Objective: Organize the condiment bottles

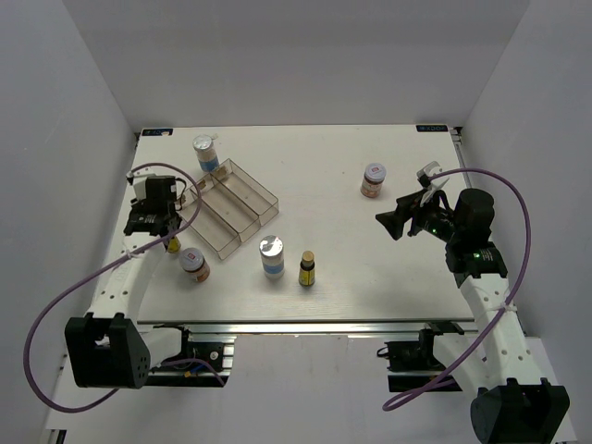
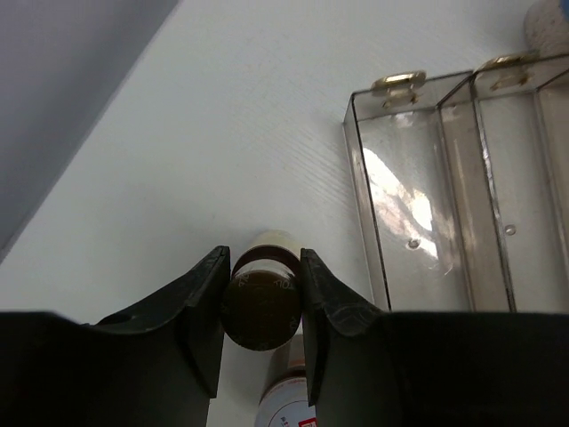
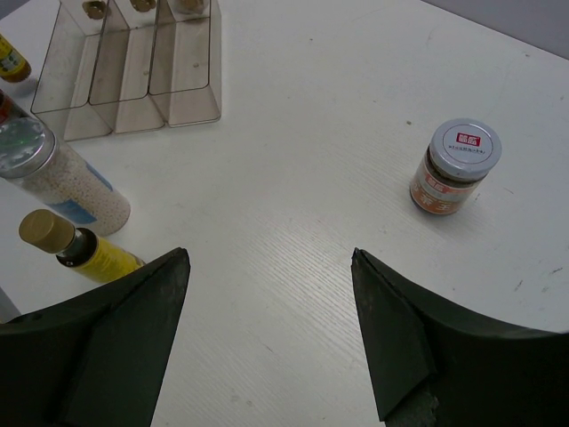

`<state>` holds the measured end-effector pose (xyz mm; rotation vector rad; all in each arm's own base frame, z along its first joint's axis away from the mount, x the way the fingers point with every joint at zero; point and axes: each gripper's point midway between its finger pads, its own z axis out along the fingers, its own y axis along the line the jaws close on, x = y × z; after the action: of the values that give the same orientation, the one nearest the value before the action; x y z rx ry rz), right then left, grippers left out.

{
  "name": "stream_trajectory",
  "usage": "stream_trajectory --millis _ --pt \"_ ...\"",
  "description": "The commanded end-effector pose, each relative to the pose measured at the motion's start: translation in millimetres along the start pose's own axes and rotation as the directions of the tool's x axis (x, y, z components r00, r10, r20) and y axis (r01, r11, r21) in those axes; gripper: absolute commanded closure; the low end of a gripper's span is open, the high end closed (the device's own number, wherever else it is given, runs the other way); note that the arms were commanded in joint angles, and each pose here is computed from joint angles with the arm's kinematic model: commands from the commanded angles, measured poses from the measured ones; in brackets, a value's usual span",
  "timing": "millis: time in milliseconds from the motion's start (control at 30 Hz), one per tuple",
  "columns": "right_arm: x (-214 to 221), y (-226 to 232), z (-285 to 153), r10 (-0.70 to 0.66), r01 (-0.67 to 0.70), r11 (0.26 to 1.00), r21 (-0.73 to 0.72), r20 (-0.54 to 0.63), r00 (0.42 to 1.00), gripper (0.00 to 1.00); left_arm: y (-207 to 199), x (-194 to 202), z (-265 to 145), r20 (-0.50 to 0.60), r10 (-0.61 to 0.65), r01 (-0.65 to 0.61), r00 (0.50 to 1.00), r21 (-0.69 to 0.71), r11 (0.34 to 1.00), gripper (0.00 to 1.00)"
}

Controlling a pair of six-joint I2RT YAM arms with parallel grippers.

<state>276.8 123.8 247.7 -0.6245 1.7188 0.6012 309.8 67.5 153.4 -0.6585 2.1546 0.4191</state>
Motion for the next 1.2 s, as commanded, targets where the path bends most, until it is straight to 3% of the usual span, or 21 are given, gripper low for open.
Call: stream_trajectory --millis 0,133,367,600,1167 --pt "-17.0 2.6 -1.5 -0.031 0.031 0.999 -0.014 0.028 0.999 0.21 7.1 -67.2 -32.7 0.179 -0.072 0.069 0.981 0.023 0.997 1.00" --pt "-16.3 1.4 -1.0 -0.031 0.031 0.999 -0.010 0.025 0.999 0.21 -2.9 -102.3 -49.6 0.233 -0.094 0.076 0.968 0.085 0.993 1.00" --pt "-14.4 -0.3 0.2 -0.028 0.028 1.000 -0.006 0.020 0.999 0.21 -32.0 -126.0 -41.5 0.247 -0.099 0.059 0.964 0.165 0.985 1.00" --pt "-13.4 -1.6 0.8 -0.027 0.027 1.000 -0.002 0.015 1.000 0.21 -64.8 -120.6 -10.4 0.183 -0.053 0.014 0.982 0.209 0.978 1.00" --pt "-10.6 -2.7 2.5 -0.026 0.026 1.000 -0.003 0.004 1.000 0.21 -93.5 -101.9 32.4 0.128 0.016 -0.044 0.992 0.227 0.973 1.00"
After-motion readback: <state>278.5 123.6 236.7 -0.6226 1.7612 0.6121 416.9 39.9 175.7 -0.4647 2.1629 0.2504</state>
